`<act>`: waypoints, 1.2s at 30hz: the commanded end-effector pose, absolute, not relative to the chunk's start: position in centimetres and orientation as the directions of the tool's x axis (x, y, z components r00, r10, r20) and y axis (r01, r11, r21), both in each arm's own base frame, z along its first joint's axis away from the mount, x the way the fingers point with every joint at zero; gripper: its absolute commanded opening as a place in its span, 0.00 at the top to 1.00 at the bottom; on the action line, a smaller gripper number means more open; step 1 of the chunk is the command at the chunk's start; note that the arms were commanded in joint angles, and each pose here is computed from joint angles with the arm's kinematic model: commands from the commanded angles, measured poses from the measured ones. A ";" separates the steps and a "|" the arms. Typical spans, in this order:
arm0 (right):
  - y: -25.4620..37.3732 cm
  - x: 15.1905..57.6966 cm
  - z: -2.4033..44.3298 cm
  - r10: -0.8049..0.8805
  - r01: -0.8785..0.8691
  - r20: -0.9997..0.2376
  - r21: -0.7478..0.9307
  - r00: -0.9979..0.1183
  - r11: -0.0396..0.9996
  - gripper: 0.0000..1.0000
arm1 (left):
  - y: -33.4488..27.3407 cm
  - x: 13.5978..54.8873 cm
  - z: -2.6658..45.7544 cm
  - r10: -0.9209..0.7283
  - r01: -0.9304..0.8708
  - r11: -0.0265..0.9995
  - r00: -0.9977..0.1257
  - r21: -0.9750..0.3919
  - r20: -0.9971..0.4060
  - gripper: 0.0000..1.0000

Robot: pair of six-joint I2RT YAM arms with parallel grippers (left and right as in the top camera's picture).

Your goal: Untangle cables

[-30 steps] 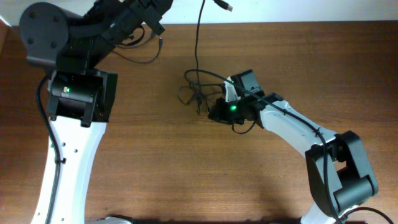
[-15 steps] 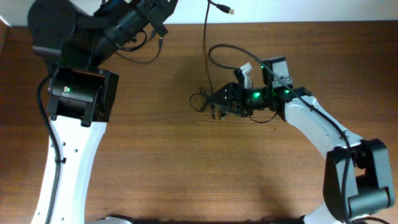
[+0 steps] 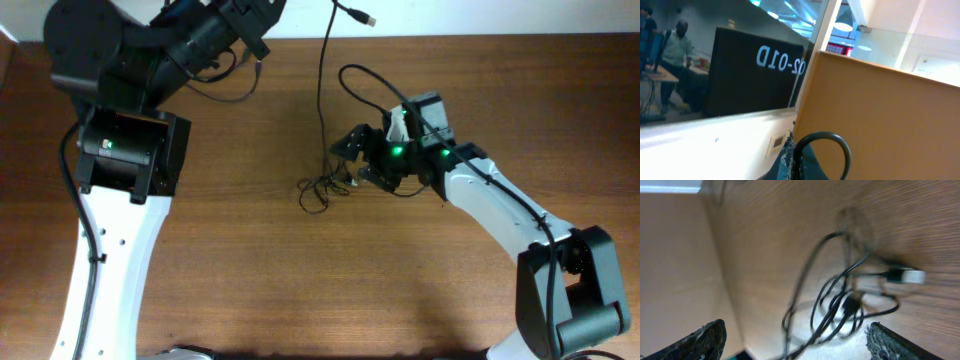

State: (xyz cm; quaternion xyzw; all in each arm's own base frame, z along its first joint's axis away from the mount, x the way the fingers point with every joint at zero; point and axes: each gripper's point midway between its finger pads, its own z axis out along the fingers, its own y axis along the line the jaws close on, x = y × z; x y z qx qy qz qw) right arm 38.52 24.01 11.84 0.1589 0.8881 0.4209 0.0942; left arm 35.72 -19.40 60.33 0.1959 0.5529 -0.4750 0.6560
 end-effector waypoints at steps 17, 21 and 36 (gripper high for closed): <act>26.2 35.6 8.9 0.025 -0.149 -0.239 0.680 -0.971 0.718 0.40 | -19.5 35.1 59.9 -0.390 0.835 0.464 -0.108 -0.296 -0.915 1.00; 26.9 34.6 9.5 -0.075 -0.254 -0.274 0.706 -0.959 0.661 0.42 | -19.5 35.4 59.2 -0.377 0.824 0.472 -0.131 -0.312 -0.917 1.00; 15.9 35.5 4.6 0.337 0.279 -0.076 0.408 -0.939 0.869 0.96 | -14.6 40.2 53.0 -0.354 0.573 0.692 -0.259 -0.438 -0.899 1.00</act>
